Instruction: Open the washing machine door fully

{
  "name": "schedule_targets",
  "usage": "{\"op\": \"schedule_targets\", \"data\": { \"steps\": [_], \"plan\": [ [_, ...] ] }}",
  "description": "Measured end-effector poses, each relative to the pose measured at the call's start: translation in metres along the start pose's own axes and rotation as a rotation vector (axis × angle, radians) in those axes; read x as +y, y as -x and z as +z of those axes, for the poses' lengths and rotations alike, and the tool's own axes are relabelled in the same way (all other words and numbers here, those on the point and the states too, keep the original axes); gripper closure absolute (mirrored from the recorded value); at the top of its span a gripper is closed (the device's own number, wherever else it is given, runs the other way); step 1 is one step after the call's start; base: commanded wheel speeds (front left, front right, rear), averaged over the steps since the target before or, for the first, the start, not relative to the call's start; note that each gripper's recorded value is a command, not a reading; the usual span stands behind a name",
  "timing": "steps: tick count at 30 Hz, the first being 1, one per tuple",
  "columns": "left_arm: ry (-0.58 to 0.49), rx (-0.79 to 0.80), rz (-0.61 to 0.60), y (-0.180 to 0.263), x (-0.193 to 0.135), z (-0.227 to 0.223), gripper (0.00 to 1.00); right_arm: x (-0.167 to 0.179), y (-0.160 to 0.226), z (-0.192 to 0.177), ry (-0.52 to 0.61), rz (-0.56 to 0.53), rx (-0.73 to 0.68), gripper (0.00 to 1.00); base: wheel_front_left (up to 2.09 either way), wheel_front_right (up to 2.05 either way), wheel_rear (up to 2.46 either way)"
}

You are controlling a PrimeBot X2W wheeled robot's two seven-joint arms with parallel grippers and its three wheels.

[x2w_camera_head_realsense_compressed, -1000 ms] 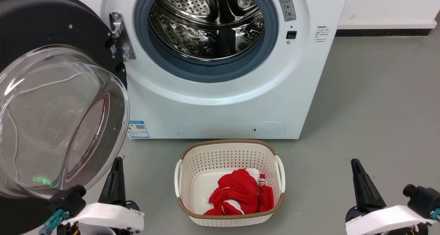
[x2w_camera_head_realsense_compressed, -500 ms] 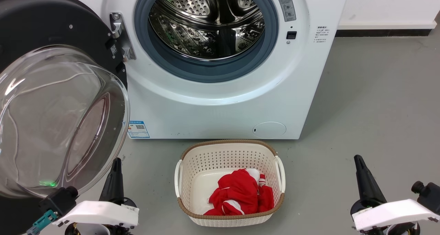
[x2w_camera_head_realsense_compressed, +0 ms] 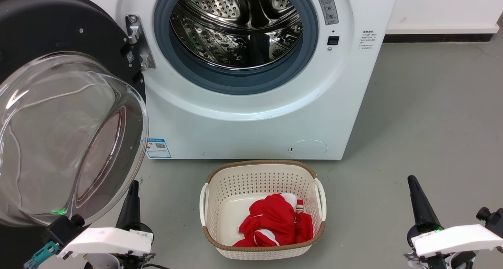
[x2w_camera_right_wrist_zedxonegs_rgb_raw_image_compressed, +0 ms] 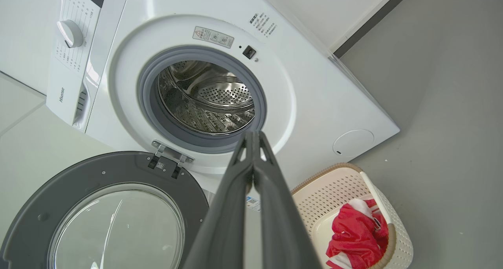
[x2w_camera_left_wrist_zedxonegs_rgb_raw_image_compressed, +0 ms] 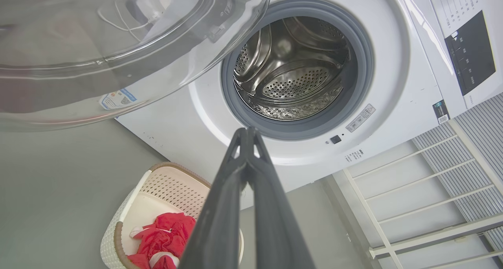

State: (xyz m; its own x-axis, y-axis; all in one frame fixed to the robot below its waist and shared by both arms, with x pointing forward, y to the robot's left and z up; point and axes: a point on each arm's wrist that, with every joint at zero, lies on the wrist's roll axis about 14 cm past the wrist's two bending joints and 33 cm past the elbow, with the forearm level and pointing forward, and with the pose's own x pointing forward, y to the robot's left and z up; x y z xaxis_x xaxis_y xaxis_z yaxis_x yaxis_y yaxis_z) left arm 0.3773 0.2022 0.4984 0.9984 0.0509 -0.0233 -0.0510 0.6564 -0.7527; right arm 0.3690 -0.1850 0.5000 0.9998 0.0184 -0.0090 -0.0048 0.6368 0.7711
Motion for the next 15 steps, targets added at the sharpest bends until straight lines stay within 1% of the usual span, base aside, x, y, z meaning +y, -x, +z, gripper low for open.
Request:
{"op": "schedule_targets", "data": {
  "steps": [15],
  "plan": [
    [0.177, 0.011, 0.002, -0.0033, -0.0005, 0.0002, 1.0, -0.0035, -0.0045, 0.0031, -0.17, -0.014, -0.002, 1.0, 0.0, 0.0, 0.0]
  ]
}}
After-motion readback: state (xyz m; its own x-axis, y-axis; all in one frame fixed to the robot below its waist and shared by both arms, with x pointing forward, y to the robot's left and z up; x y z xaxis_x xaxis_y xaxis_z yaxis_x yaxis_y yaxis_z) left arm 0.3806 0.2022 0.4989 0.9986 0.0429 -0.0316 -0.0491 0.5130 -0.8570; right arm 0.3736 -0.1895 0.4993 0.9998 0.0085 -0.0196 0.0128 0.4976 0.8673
